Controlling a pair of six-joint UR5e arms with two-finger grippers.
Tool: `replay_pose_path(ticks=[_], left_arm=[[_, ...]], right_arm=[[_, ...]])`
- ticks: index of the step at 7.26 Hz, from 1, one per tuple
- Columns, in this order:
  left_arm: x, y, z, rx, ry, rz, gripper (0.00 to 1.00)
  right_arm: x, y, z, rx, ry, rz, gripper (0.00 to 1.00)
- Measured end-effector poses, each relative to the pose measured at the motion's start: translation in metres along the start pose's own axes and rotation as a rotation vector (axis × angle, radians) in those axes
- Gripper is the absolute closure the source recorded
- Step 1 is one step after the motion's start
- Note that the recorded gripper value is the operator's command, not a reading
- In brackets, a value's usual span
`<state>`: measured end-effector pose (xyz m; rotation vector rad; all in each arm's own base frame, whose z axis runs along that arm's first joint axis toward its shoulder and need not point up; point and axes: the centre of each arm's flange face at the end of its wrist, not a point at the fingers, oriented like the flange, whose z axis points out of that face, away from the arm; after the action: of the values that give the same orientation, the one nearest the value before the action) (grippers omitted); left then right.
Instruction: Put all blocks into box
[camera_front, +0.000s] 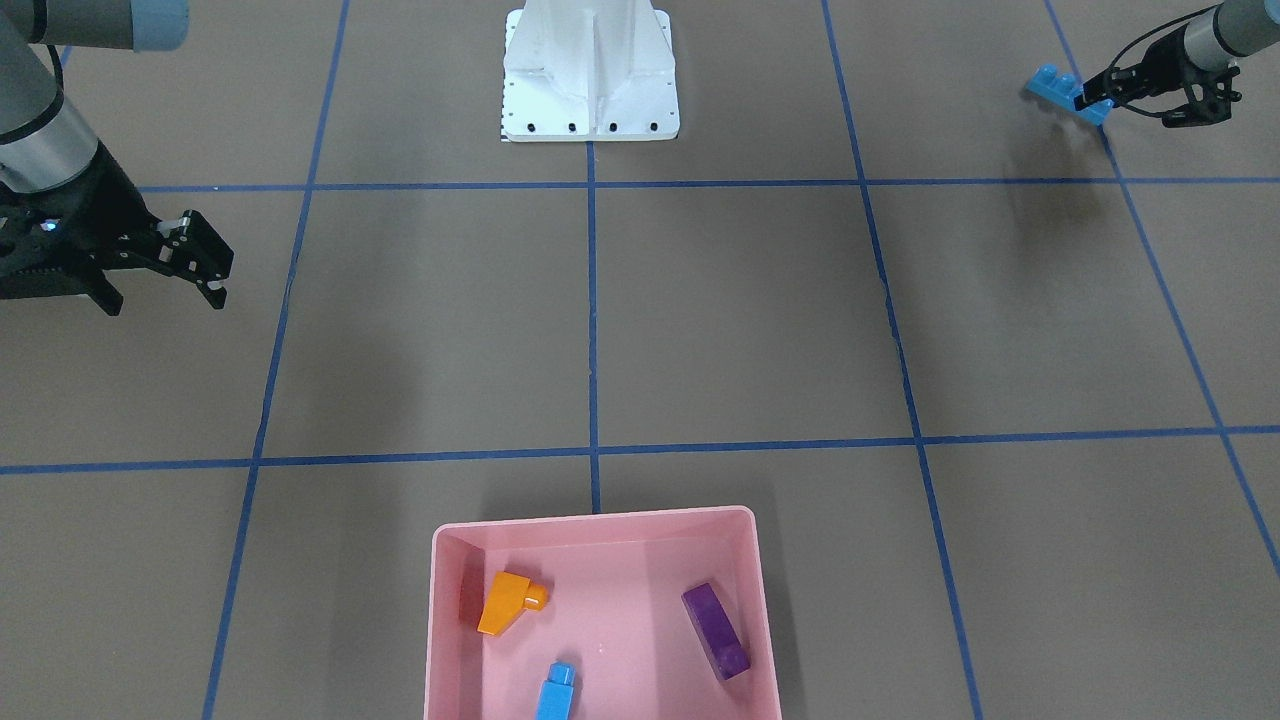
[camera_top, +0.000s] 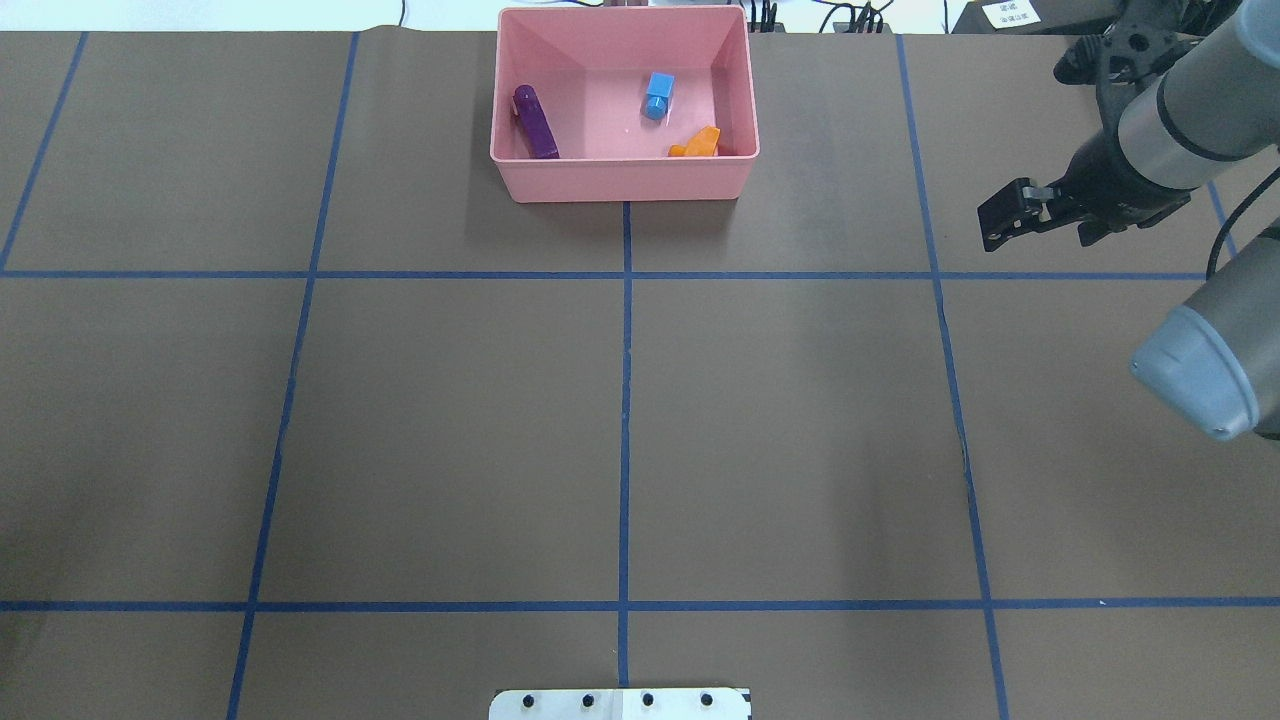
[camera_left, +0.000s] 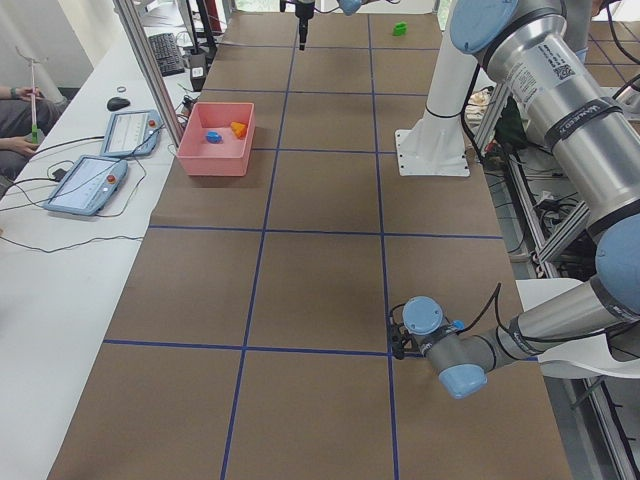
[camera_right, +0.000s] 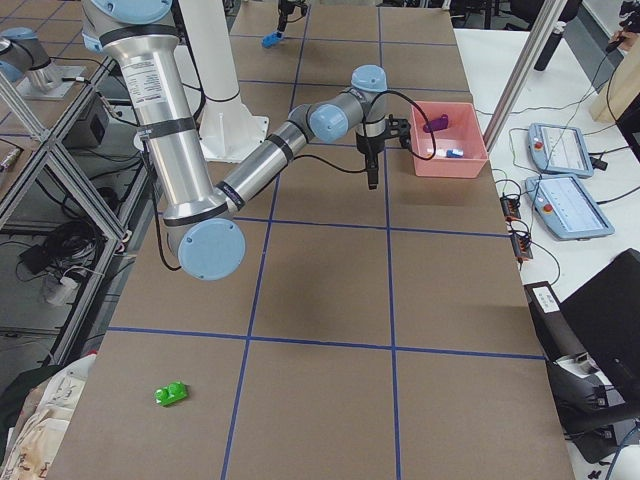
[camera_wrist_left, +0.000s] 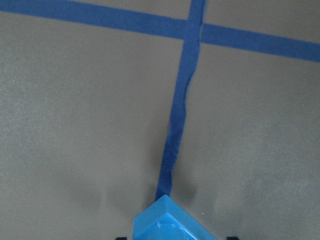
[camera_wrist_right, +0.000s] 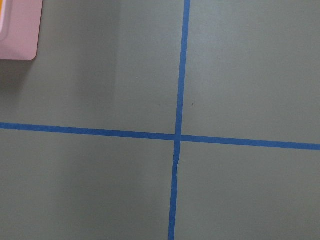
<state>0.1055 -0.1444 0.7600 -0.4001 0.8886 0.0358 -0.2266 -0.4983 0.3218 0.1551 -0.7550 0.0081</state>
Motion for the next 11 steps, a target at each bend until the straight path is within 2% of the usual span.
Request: replay_pose_path(ticks=[9, 10, 11], left_arm=[[0.003, 0.005, 0.013, -0.059, -0.033, 0.040, 0.18], [0.003, 0.005, 0.014, -0.062, -0.036, 0.043, 0.28], [0.004, 0.005, 0.015, -0.065, -0.038, 0.045, 0.47]], right_arm=[[0.000, 0.001, -0.003, 0.004, -0.002, 0.000, 0.01], [0.000, 0.001, -0.003, 0.003, -0.002, 0.000, 0.01], [0.000, 0.001, -0.003, 0.003, -0.002, 0.000, 0.01]])
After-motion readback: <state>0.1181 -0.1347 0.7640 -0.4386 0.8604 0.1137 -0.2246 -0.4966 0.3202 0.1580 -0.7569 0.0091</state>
